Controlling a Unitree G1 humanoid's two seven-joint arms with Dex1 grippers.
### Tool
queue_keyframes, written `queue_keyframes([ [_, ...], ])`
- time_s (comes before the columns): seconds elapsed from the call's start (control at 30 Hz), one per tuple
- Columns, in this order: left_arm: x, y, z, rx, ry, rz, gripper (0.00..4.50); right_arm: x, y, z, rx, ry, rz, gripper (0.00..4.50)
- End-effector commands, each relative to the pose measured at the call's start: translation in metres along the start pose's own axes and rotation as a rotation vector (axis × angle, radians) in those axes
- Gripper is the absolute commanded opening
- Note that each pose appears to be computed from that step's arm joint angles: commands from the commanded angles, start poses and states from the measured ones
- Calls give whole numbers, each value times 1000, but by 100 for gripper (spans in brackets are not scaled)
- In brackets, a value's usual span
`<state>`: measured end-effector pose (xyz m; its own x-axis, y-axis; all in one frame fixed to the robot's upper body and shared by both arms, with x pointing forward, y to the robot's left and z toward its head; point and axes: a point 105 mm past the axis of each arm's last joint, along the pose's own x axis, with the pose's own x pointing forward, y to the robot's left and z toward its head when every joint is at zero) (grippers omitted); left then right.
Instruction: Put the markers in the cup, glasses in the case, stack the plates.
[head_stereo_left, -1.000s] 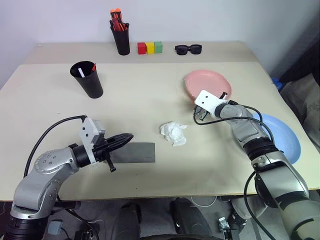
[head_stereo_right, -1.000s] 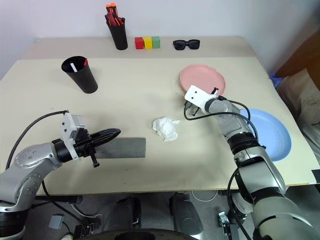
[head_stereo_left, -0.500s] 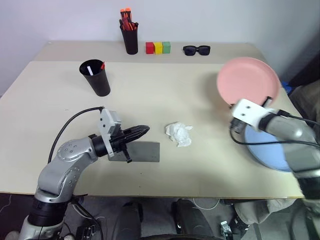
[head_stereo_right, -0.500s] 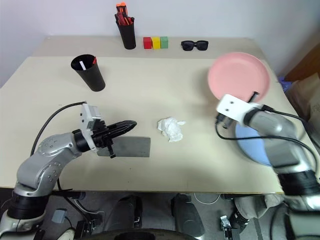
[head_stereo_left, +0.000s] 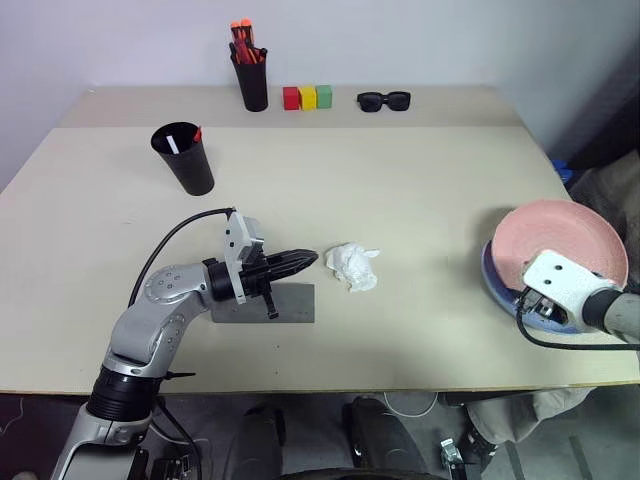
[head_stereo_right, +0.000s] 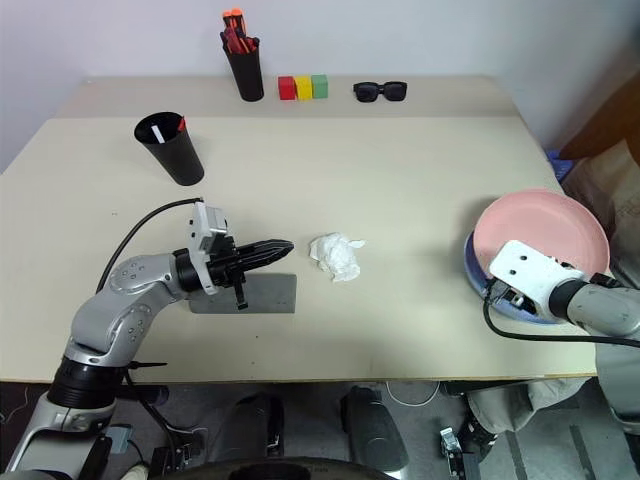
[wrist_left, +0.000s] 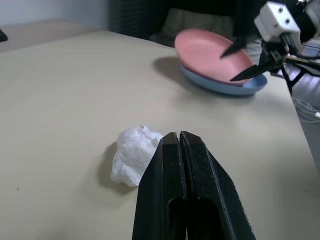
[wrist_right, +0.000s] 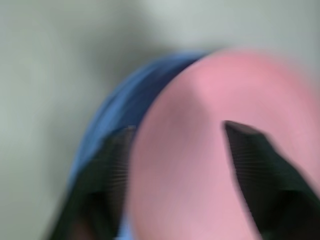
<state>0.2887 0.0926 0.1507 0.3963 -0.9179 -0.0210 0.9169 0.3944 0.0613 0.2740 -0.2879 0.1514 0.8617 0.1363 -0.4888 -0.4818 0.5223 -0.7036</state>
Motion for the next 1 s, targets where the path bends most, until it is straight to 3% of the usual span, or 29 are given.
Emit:
queue_keyframes([
  [0.03, -2, 0, 6, 34, -21, 6, 0, 0, -1, 44, 93, -189, 0, 343],
  [0.23, -10, 3, 4, 41, -12, 60, 0, 25, 51, 103, 209, -394, 208, 343],
  [0.37, -22, 6, 2, 49, 6, 110, 0, 47, 86, 117, 213, -409, 288, 343],
  [0.77, -35, 9, 0, 52, 23, 172, 0, 80, 105, 142, 270, -470, 302, 343],
  [0.87, -34, 8, 0, 49, 20, 173, 0, 81, 109, 150, 284, -494, 321, 266],
  [1.0, -34, 8, -2, 47, 20, 174, 0, 80, 108, 149, 296, -495, 319, 61],
])
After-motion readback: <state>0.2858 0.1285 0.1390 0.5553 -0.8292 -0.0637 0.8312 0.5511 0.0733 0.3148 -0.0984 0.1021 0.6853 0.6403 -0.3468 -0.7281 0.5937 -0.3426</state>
